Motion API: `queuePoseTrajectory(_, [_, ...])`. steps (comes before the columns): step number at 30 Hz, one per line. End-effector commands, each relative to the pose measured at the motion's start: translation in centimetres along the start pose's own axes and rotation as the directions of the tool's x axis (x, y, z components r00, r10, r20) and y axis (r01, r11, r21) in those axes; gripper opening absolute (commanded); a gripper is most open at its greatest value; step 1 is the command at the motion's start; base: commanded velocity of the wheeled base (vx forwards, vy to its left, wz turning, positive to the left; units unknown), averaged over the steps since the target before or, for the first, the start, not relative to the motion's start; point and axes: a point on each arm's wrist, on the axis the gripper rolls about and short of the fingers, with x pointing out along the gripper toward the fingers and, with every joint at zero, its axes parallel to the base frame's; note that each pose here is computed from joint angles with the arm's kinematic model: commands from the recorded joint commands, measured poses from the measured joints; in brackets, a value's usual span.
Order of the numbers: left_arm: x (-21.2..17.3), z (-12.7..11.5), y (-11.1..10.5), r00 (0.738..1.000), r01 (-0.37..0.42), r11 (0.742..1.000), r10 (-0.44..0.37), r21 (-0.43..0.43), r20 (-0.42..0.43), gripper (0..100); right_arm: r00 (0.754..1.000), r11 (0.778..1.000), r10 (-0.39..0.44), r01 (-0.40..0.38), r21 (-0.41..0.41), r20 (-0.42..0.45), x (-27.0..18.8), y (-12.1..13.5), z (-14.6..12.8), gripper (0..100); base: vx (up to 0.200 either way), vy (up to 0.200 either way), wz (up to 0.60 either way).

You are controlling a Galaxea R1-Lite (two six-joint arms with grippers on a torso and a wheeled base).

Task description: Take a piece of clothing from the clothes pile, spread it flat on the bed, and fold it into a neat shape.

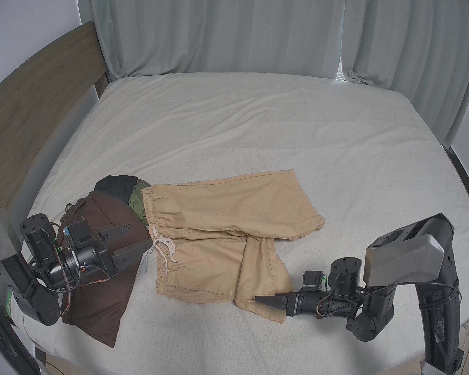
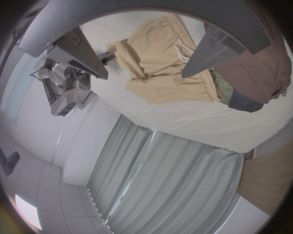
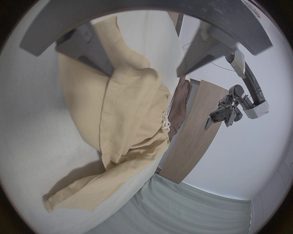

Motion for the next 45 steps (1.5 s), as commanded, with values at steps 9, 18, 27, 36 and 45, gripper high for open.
queuePoseTrajectory(9, [0.1, -0.1, 0.0, 1.000, 0.002, 1.000, -0.002, -0.001, -0.003, 100, 0.998, 1.000, -0.021, 0.021, -0.002, 0.061, -1.0, -0.7, 1.6, 0, 0.000, 0.000, 0.00])
queuePoseTrajectory(18, [0.0, 0.0, -0.1, 1.000, 0.003, 1.000, -0.003, 0.003, 0.001, 100, 0.988, 0.997, -0.073, 0.074, -0.006, 0.137, -3.0, -1.8, 3.5, 0, 0.000, 0.000, 0.00])
queuePoseTrajectory(27, [0.0, 0.1, -0.1, 1.000, 0.003, 1.000, -0.003, 0.005, 0.003, 100, 0.963, 0.983, -0.178, 0.184, -0.010, 0.200, -4.1, -3.5, 4.1, 0, 0.000, 0.000, 0.00])
queuePoseTrajectory(36, [0.0, 0.1, -0.1, 1.000, 0.003, 1.000, -0.003, 0.005, 0.003, 100, 0.928, 0.971, -0.220, 0.238, -0.026, 0.302, -5.8, -5.6, 6.7, 0, 0.000, 0.000, 0.00])
queuePoseTrajectory(45, [0.0, 0.1, -0.1, 1.000, 0.003, 1.000, -0.003, 0.005, 0.003, 100, 0.864, 0.955, -0.244, 0.293, -0.046, 0.441, -5.5, -7.1, 9.9, 0, 0.000, 0.000, 0.00])
